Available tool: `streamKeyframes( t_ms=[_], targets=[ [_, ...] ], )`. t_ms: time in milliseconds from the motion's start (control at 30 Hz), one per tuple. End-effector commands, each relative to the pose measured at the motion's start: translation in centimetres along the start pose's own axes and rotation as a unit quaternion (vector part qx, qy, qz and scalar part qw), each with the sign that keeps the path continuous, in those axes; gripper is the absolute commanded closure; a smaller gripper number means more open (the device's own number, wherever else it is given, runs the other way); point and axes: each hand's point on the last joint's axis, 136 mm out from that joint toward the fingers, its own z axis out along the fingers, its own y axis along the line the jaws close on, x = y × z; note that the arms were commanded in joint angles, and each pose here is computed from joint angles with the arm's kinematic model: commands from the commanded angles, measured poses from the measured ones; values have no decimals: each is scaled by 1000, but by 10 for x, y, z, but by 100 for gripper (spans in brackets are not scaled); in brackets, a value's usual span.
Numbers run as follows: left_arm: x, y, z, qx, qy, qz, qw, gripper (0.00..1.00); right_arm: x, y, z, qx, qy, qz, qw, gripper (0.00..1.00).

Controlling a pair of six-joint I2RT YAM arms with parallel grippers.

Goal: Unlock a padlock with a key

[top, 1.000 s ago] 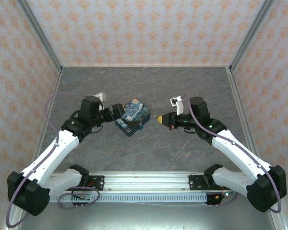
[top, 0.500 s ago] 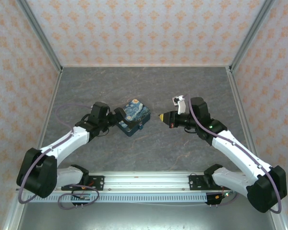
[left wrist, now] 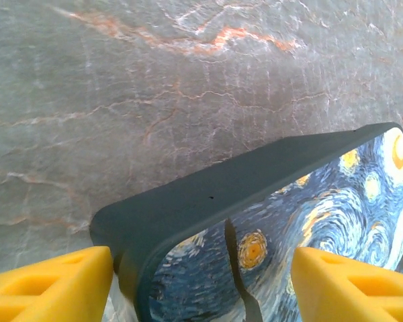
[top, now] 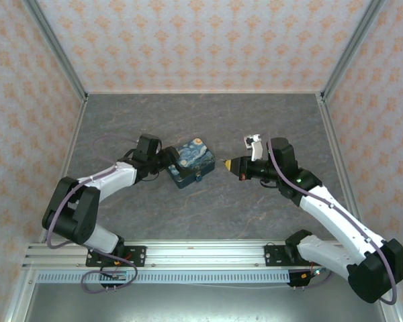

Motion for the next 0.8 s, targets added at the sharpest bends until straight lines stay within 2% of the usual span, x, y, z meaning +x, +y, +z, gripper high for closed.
streamKeyframes(
  t_ms=[0, 167, 300, 367, 467, 567, 700, 767],
  targets=[
    [2, -11, 8, 19, 28, 56, 998, 32, -2, 3, -9, 12, -5, -5, 1000, 100],
    [12, -10, 20, 10, 71, 105, 992, 35, 0, -1, -9, 22, -3, -1, 1000, 100],
    [3, -23, 16, 24, 61, 133, 989, 30, 2, -6, -5, 23, -3, 12, 1000, 100],
    [-7, -33, 6, 34, 44, 142, 988, 25, 4, -9, -2, 23, -4, 19, 1000, 100],
    [-21, -45, -16, 40, 8, 151, 988, 11, 4, -13, 4, 20, -8, 31, 999, 100],
    [-29, -50, -42, 48, -25, 155, 986, 2, 3, -15, 12, 9, -13, 49, 999, 100],
    [-20, -49, -75, 72, -52, 156, 984, 1, -2, -18, 27, -11, -24, 73, 997, 100],
    [-5, -45, -89, 88, -54, 155, 982, 1, -7, -20, 36, -17, -30, 83, 996, 100]
  ],
)
